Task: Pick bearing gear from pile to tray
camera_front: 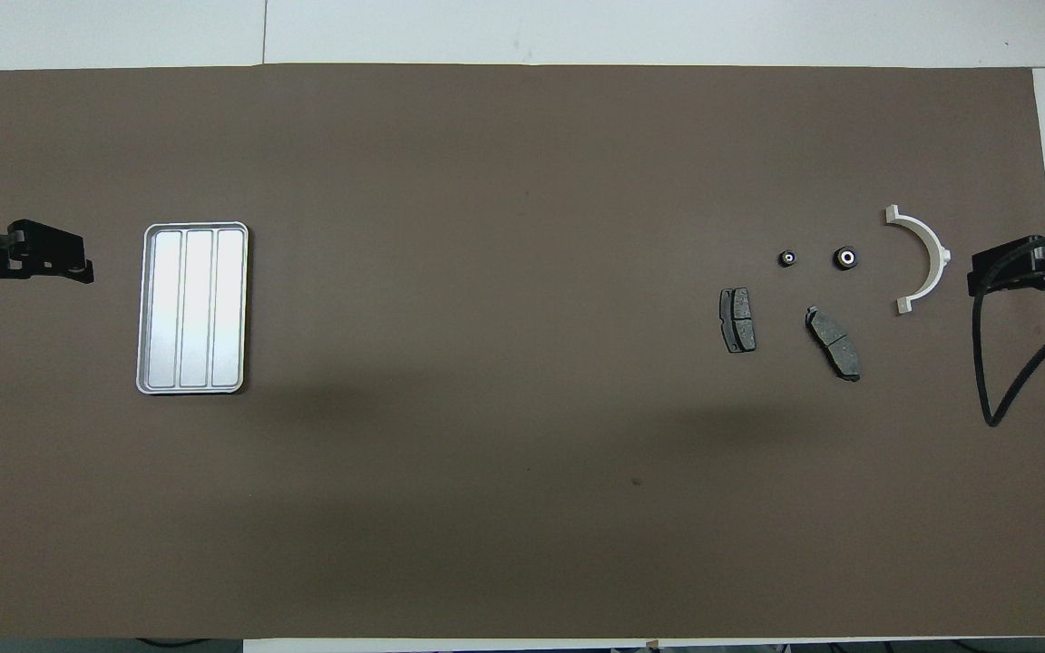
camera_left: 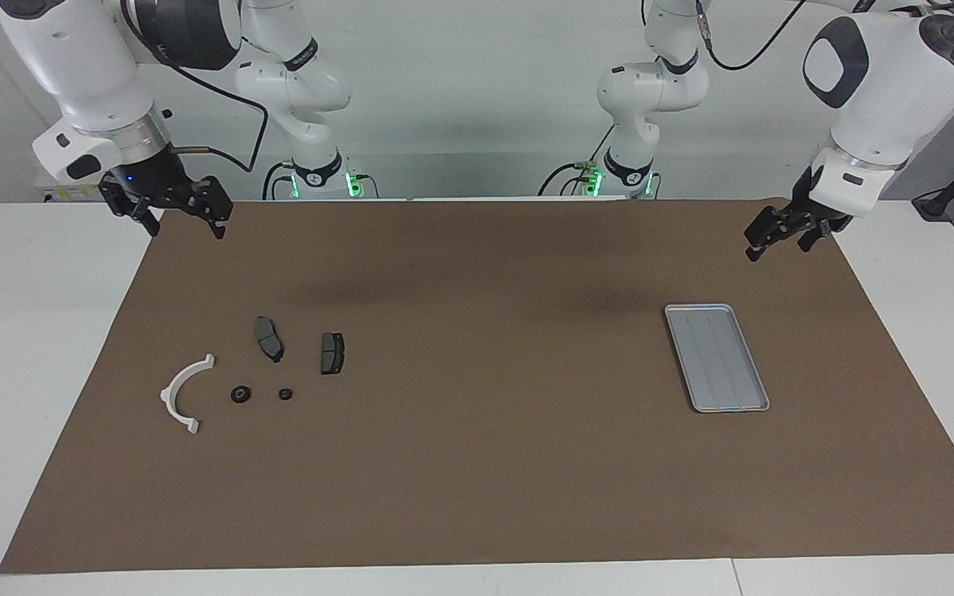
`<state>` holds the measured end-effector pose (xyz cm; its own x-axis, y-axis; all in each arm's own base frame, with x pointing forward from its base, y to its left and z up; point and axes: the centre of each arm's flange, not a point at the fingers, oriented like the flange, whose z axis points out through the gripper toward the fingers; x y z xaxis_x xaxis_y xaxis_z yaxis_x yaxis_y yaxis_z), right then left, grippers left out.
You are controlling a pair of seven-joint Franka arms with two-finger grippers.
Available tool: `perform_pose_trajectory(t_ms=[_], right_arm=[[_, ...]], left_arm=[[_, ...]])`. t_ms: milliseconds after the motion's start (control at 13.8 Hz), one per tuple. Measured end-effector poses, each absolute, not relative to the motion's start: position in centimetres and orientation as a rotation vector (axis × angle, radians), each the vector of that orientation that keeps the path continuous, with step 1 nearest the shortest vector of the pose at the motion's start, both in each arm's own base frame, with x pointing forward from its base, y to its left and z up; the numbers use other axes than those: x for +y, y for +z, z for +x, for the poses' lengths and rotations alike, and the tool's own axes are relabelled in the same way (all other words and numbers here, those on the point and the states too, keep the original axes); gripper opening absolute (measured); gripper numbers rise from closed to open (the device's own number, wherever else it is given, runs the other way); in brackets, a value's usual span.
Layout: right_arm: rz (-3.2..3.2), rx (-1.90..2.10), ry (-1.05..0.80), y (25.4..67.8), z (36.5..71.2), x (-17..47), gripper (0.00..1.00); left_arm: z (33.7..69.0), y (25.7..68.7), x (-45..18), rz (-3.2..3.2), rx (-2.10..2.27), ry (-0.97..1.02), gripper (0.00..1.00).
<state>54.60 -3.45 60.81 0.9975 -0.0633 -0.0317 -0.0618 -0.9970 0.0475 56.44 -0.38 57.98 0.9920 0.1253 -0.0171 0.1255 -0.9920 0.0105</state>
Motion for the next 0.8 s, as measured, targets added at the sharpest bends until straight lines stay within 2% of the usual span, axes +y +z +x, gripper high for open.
perform_pose_trajectory(t_ms=[434, 796], right_arm=[[3.115, -0.111, 0.012, 60.5, 55.2, -3.9, 1.0], [3.114, -0.112, 0.061, 56.0, 58.4, -4.6, 1.0]], left_arm=[[56.4, 58.0, -0.4, 3.124, 0.197, -0.026, 1.0], [56.4, 58.0, -0.4, 3.124, 0.197, -0.026, 1.0]])
